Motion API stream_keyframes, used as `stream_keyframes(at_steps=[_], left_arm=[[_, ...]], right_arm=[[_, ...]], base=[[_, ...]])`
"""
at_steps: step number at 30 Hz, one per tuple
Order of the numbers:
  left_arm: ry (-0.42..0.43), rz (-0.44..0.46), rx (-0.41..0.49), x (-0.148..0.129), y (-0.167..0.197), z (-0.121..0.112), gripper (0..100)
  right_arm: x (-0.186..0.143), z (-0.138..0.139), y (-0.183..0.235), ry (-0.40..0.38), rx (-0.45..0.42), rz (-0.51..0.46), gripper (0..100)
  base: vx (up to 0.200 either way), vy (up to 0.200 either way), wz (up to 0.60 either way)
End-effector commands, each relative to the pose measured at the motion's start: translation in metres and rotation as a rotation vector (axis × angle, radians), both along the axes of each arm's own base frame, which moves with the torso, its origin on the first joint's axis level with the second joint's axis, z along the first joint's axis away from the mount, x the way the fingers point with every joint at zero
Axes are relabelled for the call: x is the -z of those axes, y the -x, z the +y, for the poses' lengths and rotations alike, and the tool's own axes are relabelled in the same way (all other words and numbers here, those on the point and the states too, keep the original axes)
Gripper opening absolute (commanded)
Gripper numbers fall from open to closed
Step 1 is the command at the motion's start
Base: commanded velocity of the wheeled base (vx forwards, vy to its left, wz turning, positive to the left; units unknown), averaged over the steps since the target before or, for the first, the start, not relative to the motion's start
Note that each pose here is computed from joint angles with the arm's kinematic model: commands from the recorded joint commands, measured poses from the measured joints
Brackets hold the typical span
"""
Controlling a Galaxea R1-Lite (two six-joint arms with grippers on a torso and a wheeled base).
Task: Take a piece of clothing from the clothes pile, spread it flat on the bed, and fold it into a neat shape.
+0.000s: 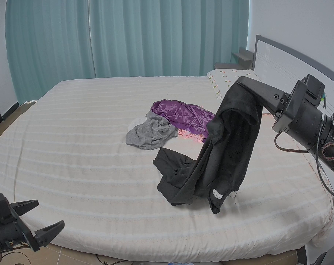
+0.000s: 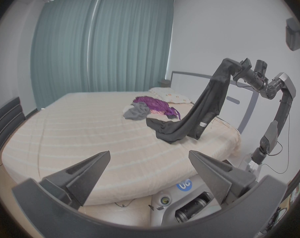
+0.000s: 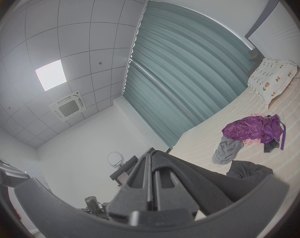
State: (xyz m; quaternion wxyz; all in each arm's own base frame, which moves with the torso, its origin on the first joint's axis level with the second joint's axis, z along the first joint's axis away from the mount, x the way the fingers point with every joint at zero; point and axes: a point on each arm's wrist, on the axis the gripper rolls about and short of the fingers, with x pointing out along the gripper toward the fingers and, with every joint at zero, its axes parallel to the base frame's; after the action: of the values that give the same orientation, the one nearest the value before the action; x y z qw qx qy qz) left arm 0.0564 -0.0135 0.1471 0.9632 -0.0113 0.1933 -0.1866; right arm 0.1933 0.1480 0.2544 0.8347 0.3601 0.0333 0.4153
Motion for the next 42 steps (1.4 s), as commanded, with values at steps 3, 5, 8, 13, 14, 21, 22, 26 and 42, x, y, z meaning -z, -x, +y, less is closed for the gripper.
stream_keyframes(at_steps=[3,5,8,13,14,21,22,26,42], left_arm=[[-0.035,0.272,0.121,0.027,-0.066,-0.023,100],[-0.038,0.289,0.127,0.032,-0.082,-0.028,100],[-0.043,0.309,0.143,0.043,-0.101,-0.036,100],[-0.017,0.366,0.217,0.066,-0.122,-0.064,100],[-0.017,0.366,0.217,0.066,-0.122,-0.064,100],[0.049,0.383,0.256,0.104,-0.149,-0.111,100],[0.030,0.378,0.251,0.117,-0.154,-0.120,100],[0.021,0.350,0.215,0.140,-0.168,-0.139,100],[0.262,0.223,0.195,0.159,-0.211,-0.209,100]], right_arm=[[0.009,0.004,-0.010,0.027,0.012,0.025,0],[0.012,0.002,-0.015,0.033,0.029,0.034,0],[0.014,0.001,-0.022,0.035,0.049,0.038,0],[0.016,0.002,-0.027,0.037,0.061,0.043,0],[0.016,0.002,-0.027,0.037,0.061,0.043,0],[0.014,0.006,-0.029,0.035,0.053,0.032,0],[0.014,0.006,-0.030,0.037,0.054,0.027,0],[0.011,0.008,-0.030,0.044,0.053,0.009,0],[0.004,0.016,-0.022,0.019,0.033,-0.036,0]], base=[[0.000,0.000,0.00],[0.000,0.000,0.00],[0.000,0.000,0.00],[0.000,0.000,0.00],[0.000,0.000,0.00],[0.000,0.000,0.00],[0.000,0.000,0.00],[0.000,0.000,0.00],[0.000,0.000,0.00]])
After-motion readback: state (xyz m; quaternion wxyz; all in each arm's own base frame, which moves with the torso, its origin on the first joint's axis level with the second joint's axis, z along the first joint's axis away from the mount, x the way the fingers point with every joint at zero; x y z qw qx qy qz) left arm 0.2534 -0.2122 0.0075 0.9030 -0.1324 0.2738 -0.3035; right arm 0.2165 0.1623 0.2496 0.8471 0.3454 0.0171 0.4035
